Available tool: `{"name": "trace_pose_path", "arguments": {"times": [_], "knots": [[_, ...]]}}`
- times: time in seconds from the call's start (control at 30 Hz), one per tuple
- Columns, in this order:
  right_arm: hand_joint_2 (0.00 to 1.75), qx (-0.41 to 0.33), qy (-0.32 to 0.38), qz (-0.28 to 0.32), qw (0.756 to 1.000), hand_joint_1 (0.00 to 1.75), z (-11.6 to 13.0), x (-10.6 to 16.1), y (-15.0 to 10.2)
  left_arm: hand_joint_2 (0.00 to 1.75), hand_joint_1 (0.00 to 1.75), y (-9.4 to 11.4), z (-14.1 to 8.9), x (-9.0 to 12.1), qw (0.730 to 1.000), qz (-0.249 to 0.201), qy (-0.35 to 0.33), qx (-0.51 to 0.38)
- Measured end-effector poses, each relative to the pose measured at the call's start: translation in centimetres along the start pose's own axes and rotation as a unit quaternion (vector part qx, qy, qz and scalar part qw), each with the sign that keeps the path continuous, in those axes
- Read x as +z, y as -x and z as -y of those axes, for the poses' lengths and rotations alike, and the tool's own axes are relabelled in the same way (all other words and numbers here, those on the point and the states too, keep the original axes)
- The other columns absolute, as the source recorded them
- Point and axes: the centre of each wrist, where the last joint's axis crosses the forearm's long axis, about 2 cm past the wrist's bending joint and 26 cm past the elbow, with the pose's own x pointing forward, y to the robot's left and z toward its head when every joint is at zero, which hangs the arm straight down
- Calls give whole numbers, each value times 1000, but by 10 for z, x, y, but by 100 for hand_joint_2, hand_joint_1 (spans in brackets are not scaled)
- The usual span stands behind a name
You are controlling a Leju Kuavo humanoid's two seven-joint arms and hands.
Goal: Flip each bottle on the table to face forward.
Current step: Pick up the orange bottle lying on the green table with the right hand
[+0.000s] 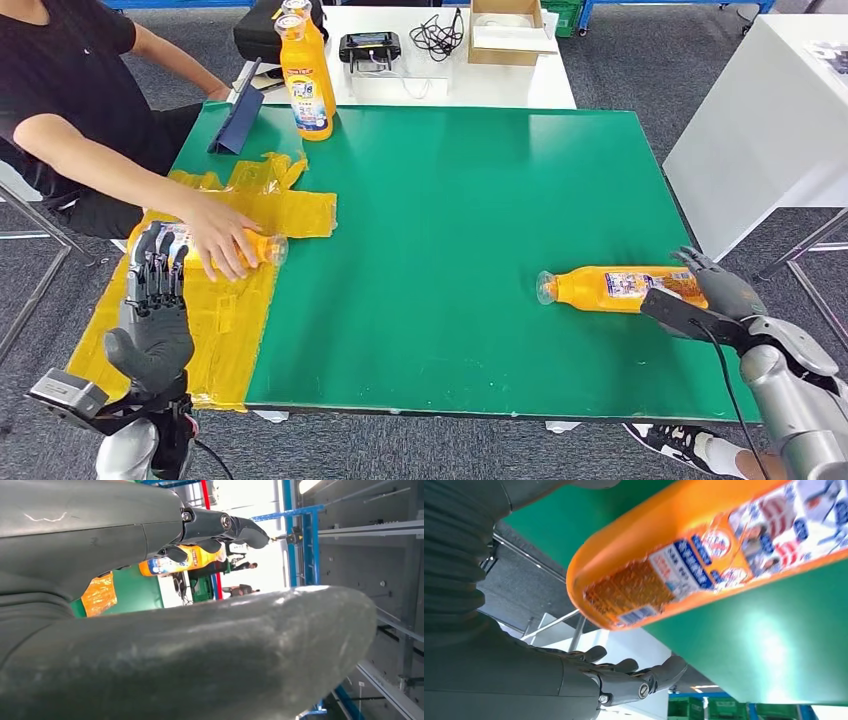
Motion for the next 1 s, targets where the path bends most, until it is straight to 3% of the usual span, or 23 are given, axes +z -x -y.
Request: {"name": "trace_pose_path", "arguments": {"times": [0.47, 1.0], "knots": [[175, 13, -23, -19, 999, 0, 3, -5, 6, 0, 0, 5, 0, -6, 1000, 1, 7, 10], [175, 40, -57, -7, 998, 0, -2, -20, -14, 0, 0, 7, -2, -15, 1000, 10, 15, 10]]}}
